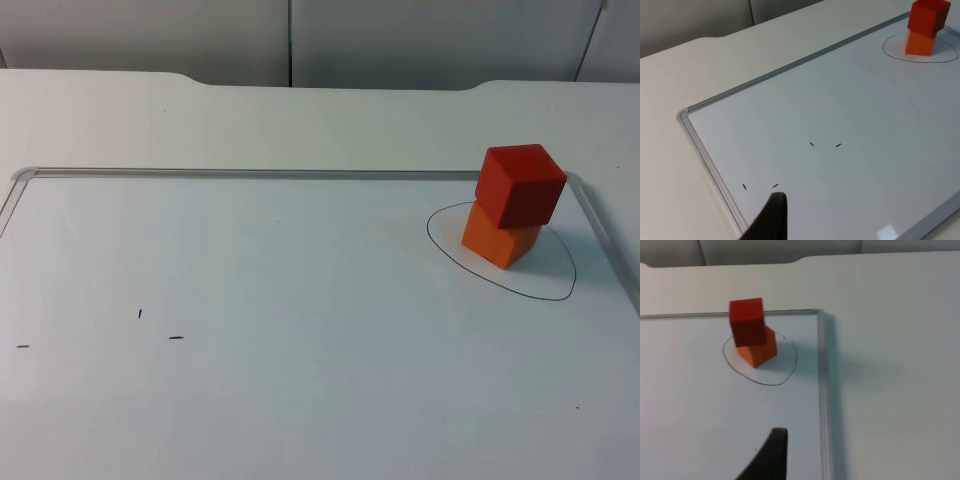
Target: Pick up one cube with the left hand and another cube with the right hand. First place the cube in the right hand at the target position, then stack the cube in the left hand on top.
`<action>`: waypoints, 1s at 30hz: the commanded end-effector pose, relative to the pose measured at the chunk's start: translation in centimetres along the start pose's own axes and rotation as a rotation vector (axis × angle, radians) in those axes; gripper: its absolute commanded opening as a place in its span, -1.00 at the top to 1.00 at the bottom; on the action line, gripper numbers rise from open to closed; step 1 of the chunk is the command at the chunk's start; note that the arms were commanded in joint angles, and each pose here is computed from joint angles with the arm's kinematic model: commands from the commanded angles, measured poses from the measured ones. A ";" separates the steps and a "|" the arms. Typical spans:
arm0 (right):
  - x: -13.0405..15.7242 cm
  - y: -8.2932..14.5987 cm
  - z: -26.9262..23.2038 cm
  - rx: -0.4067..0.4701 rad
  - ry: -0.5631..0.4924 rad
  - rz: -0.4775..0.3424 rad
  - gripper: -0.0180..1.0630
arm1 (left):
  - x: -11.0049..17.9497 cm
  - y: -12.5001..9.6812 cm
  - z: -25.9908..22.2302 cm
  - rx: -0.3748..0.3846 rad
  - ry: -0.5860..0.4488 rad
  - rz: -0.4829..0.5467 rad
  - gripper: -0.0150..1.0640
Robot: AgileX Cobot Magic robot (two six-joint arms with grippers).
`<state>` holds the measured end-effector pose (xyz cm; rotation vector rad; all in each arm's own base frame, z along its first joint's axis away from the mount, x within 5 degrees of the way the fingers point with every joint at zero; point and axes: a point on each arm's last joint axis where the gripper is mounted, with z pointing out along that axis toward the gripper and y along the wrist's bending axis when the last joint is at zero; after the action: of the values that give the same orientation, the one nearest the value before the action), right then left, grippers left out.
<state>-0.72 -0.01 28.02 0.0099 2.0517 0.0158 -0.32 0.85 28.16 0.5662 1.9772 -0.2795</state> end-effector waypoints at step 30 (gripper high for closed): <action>0.2 0.0 0.2 0.042 0.001 0.024 -0.97 | 0.2 -0.5 0.0 -0.428 0.025 -0.229 -0.98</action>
<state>-0.73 0.02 28.01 0.0511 2.0529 -0.0065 -0.67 0.61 28.16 0.0855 2.0433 0.0158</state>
